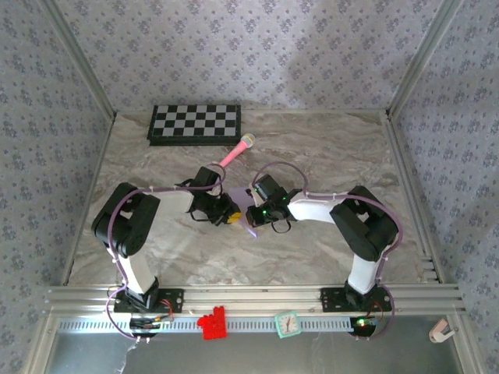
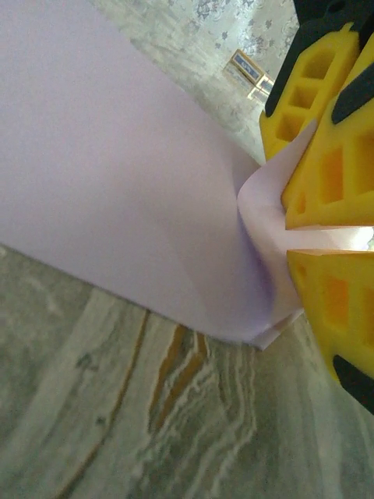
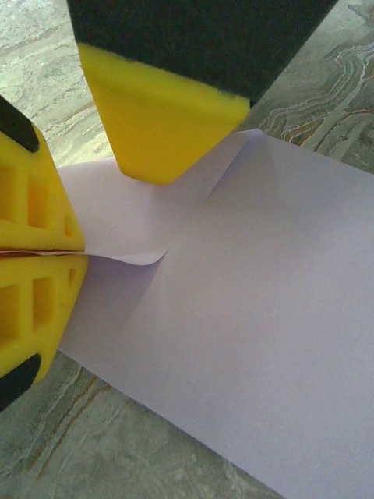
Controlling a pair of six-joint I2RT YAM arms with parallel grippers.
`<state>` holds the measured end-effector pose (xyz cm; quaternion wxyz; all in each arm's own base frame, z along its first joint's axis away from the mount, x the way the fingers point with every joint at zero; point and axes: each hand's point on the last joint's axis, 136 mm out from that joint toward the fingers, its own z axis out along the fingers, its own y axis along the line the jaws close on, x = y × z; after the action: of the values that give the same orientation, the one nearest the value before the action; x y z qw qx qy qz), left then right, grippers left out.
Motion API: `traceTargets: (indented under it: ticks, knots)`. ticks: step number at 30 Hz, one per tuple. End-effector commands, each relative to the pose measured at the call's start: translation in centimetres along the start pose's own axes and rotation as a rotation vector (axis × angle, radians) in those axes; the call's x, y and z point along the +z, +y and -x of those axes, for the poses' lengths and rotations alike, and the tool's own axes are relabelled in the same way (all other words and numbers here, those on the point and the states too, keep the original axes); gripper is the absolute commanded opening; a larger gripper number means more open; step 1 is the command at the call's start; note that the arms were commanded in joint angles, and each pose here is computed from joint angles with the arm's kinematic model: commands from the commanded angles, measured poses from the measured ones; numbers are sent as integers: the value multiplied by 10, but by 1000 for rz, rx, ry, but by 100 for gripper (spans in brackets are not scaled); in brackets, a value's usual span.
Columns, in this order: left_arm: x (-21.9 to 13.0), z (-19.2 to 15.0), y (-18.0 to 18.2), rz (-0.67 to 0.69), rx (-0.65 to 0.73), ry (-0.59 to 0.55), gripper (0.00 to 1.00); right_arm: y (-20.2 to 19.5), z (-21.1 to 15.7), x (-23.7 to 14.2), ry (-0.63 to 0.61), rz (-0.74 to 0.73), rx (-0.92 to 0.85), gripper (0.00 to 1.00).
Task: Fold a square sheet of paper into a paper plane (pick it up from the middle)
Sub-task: Third fold the triangle at the center of the table.
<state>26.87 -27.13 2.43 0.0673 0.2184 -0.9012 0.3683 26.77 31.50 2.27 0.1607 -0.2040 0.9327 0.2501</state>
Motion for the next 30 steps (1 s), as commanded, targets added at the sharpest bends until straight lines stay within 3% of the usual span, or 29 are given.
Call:
traceTargets:
  ticks: [1, 17, 23, 30]
  knots:
    - [4, -1, 4, 23, 13, 3, 15, -13, -19, 8, 79, -41, 41, 10]
    - [6, 0, 22, 98, -12, 2, 14, -7, -10, 0, 52, -14, 56, 12]
    - [7, 0, 30, 137, -21, 2, 13, 2, 8, -17, -2, 25, 72, 19]
    - [9, 0, 34, 150, -32, 8, 13, 2, 22, -44, -65, 35, 121, 36]
